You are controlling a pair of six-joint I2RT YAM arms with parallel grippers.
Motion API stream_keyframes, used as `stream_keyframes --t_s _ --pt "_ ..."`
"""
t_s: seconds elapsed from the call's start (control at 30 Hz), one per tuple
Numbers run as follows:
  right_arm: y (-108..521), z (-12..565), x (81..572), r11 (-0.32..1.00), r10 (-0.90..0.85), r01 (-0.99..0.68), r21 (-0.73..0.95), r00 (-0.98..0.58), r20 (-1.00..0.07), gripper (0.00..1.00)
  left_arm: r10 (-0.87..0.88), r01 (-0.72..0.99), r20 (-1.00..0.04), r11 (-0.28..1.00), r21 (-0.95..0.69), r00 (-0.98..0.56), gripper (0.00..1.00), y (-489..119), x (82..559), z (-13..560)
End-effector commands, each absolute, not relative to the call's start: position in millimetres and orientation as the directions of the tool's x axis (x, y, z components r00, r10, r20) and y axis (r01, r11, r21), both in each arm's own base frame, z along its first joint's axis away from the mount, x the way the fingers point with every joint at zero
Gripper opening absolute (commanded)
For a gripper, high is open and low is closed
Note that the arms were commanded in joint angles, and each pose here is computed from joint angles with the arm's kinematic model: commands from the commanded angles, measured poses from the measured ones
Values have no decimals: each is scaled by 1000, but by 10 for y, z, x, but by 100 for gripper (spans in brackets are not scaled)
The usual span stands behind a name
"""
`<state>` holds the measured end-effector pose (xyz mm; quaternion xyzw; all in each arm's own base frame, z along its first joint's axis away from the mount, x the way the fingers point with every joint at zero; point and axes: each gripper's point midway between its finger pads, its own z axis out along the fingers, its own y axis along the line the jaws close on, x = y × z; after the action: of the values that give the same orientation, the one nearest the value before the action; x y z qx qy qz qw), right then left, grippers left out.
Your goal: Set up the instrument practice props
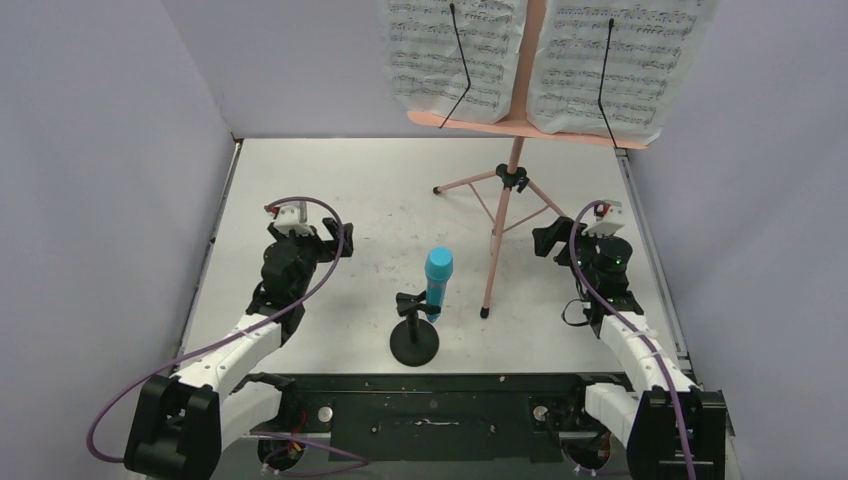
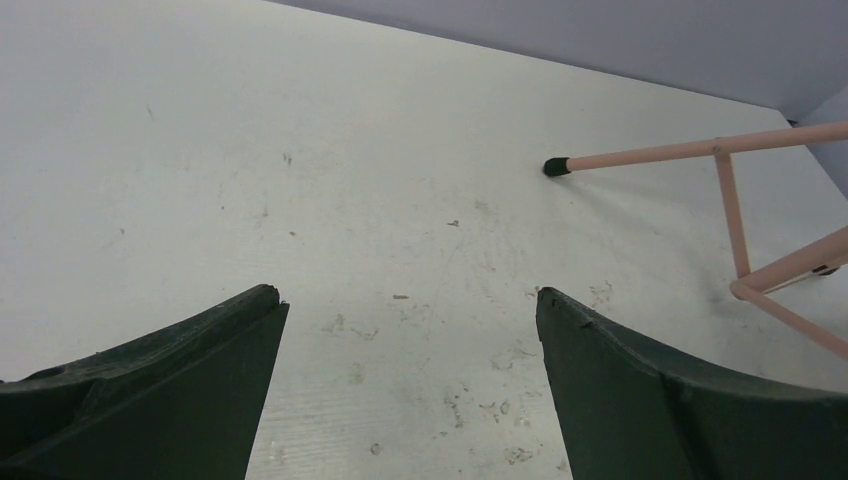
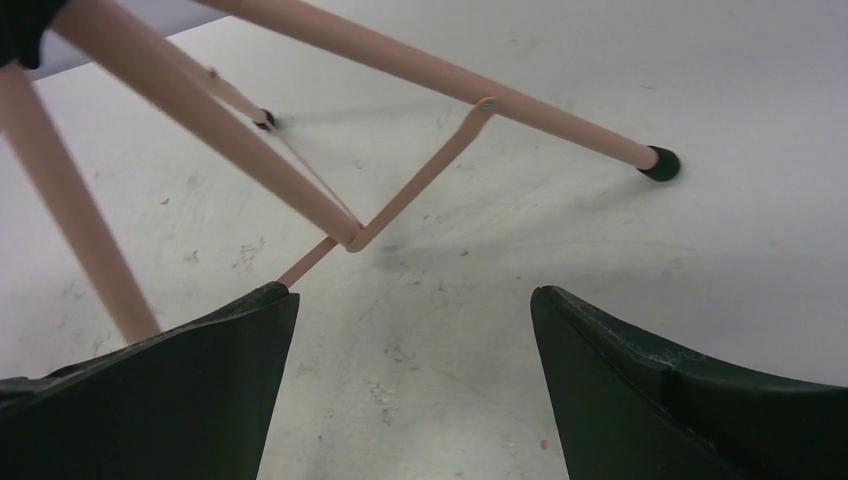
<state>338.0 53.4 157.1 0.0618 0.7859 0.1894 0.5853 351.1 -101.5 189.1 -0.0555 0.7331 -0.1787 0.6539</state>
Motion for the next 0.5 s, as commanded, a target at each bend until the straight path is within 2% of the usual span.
stream_keyframes --t_s 0.0,0.23,0.47 --pt "231 1660 3563 937 324 -64 342 -198 -925 90 -286 76 -957 954 -289 -40 96 -782 3592 2000" --pt "-121 1445 3618 958 288 50 284 -170 -942 90 -139 -48 -988 990 -136 -73 96 -488 3532 1725" --pt "-193 1258 3571 968 250 63 245 -105 -962 90 -67 -60 -993 996 -61 -94 96 -440 3567 1558"
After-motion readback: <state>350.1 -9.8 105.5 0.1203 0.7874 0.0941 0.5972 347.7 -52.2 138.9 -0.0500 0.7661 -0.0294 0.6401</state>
